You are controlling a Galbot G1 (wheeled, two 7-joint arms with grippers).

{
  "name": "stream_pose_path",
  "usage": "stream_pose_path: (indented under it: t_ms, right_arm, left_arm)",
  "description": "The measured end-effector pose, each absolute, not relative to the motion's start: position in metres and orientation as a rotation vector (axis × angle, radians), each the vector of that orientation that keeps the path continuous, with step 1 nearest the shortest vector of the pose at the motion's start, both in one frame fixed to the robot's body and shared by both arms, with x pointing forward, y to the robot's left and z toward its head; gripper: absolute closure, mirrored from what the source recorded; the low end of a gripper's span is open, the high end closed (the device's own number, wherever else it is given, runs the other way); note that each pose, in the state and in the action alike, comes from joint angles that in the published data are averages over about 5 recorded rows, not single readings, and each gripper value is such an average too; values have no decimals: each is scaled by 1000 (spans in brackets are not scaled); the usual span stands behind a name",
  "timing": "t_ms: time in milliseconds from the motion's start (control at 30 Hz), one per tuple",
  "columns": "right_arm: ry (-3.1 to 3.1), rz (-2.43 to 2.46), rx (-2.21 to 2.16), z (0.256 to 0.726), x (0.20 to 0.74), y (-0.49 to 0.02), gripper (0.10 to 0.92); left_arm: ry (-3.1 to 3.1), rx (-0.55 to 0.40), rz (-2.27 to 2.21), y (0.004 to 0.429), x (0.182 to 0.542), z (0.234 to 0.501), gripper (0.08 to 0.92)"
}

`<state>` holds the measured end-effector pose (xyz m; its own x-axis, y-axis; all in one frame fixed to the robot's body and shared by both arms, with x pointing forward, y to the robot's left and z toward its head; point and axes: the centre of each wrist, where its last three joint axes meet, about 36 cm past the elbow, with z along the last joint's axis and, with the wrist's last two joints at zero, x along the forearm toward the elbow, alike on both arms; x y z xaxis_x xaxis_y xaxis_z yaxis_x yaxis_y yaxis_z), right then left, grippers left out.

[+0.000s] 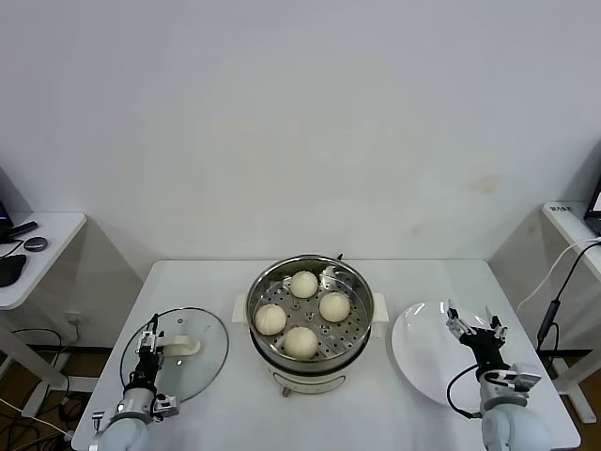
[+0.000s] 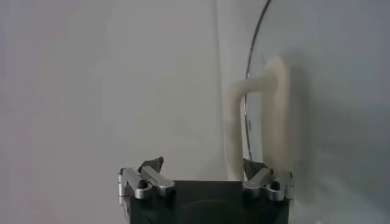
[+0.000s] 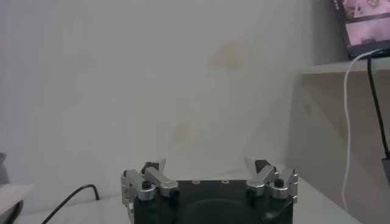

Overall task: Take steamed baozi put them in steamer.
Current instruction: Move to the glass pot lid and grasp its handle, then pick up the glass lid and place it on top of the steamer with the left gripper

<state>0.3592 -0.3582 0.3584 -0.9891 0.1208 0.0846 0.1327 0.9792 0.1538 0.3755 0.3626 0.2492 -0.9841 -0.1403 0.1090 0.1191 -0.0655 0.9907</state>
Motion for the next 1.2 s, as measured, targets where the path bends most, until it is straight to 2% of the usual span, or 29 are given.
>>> stream_pose_path:
  t_ms: [367,567,767,967,1200]
  right_arm:
    - [-3044,-242,-201,356,360,-357,200]
    - [-3042,-246,-205,356,361,-356,200]
    - [-3039,-255,-218,356,361,-355,200]
    - [-3035,-255,-227,356,357,-356,200]
    - [-3026,-262,-233,351,354,-354,200]
  left_arm:
    - [-2055,51,-2057,354,380,257,647]
    - [-2053,106,-1975,344,376,266,804]
    - [-2045,216,-1914,324,374,293,825]
    - [-2004,387,-1873,302,380,341,825]
    - [-1959,523,-1864,271,381,395,825]
